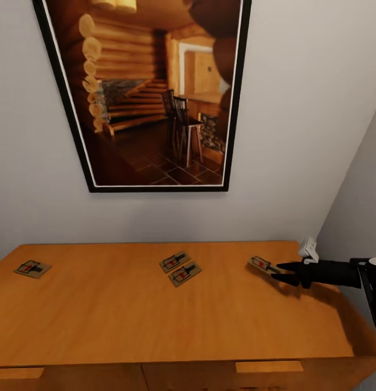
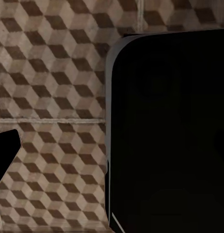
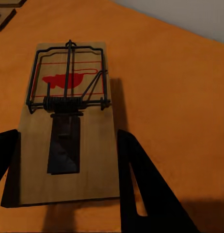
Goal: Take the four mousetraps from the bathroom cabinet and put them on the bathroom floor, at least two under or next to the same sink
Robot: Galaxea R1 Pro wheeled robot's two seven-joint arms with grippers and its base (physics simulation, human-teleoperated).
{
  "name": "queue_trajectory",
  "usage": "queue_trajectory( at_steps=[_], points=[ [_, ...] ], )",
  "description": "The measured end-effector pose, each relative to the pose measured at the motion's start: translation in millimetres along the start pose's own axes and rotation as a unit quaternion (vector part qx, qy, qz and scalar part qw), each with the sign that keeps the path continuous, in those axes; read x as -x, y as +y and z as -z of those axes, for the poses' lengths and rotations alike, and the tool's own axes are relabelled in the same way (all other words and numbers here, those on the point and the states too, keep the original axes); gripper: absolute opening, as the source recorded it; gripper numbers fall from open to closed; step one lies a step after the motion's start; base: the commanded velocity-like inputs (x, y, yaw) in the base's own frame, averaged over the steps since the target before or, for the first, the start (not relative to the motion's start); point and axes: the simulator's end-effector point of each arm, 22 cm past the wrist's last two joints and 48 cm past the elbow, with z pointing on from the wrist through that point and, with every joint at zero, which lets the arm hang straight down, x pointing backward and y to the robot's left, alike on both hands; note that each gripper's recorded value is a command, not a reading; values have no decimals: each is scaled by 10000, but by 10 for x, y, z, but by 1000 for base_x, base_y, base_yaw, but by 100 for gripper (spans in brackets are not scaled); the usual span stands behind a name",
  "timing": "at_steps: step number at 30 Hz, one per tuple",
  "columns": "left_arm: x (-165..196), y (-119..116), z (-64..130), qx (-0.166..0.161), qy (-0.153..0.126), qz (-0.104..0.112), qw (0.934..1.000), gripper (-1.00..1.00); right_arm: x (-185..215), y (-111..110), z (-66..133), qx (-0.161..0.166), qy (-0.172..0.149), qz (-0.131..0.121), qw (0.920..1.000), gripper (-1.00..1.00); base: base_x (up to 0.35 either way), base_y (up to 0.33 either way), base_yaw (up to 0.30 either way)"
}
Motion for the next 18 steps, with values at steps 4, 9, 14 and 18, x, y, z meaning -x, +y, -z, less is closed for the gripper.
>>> queue_trajectory(
  at_steps=[4,9,14,18],
  points=[
    [0,1,0,1,0,0,10000,100,0,-2,-3,-4,2,3,10000,-100,-267,157,0],
    [0,0,0,0,0,0,10000,100,-5,-4,-5,-9,7,0,10000,-100,-268,167,0],
    [0,0,0,0,0,0,10000,100,-7,-6,-5,-14,12,-1,10000,-100,-268,190,0],
    [0,0,0,0,0,0,10000,100,-5,-6,-7,-13,10,-2,10000,-100,-268,198,0]
  ],
)
